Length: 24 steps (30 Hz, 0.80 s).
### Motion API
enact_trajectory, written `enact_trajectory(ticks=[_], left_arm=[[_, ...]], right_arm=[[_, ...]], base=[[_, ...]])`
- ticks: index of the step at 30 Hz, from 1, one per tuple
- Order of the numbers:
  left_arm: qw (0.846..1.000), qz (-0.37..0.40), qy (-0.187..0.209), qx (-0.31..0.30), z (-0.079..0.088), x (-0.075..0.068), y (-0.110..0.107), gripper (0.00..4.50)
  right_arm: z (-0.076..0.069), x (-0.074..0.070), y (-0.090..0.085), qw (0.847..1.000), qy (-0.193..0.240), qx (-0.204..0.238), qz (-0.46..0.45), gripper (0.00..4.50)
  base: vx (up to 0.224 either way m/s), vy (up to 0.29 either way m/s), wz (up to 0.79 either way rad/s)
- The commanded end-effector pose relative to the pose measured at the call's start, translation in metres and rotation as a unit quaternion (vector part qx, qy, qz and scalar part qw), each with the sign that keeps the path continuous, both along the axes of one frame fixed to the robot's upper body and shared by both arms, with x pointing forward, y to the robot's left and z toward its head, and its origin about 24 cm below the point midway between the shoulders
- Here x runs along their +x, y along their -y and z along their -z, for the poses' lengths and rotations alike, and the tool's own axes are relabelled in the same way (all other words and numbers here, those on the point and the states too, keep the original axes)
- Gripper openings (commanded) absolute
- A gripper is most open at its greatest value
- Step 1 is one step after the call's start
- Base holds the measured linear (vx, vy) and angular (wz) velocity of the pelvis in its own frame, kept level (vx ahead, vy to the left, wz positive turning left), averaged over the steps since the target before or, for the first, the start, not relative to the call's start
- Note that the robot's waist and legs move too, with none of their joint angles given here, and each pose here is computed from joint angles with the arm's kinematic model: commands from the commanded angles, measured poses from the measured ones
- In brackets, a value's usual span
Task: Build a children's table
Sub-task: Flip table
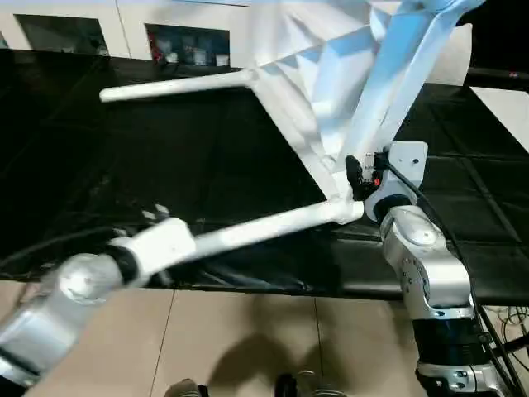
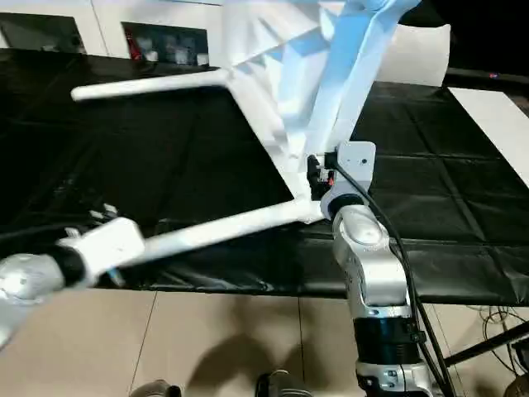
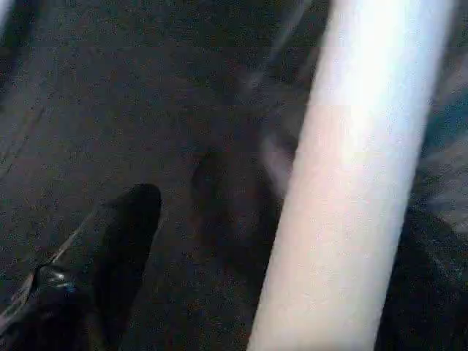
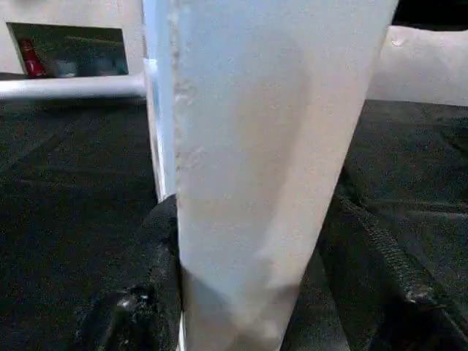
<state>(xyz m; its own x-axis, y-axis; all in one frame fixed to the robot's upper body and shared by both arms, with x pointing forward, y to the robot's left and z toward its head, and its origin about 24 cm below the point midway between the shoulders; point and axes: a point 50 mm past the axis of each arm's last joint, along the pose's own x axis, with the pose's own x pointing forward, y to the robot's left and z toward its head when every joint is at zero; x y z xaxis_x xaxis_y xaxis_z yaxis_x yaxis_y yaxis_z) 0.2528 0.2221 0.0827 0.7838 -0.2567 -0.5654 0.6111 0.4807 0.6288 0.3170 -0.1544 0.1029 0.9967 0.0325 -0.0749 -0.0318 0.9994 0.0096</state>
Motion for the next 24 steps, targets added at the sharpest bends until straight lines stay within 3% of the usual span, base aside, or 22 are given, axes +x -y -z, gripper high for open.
enact_trajectory(ticks=[1,9,16,22,24], left_arm=[[0.999,-0.018,0.018,0.019,-0.005,0.004,-0.012,4.5],[0.999,-0.036,0.038,0.015,-0.004,0.018,-0.024,4.5],[0.994,-0.067,0.088,0.004,-0.003,0.053,-0.032,4.5],[0.993,-0.07,0.098,-0.006,0.0,0.061,-0.034,4.5],[0.994,-0.049,0.086,-0.05,0.007,0.059,-0.031,4.5]], right_arm=[[-0.002,-0.004,0.011,1.0,0.0,-0.004,0.026,2.68],[0.001,-0.019,0.007,1.0,-0.004,-0.002,0.025,2.68],[-0.002,-0.042,-0.003,1.0,-0.011,-0.01,0.001,2.68],[-0.001,-0.044,-0.01,1.0,-0.013,-0.003,-0.011,2.68],[-0.001,-0.043,-0.016,0.999,-0.017,0.006,-0.037,2.68]], base=[[0.0,0.0,0.0],[0.0,0.0,0.0],[0.0,0.0,0.0],[0.0,0.0,0.0],[0.0,0.0,0.0]])
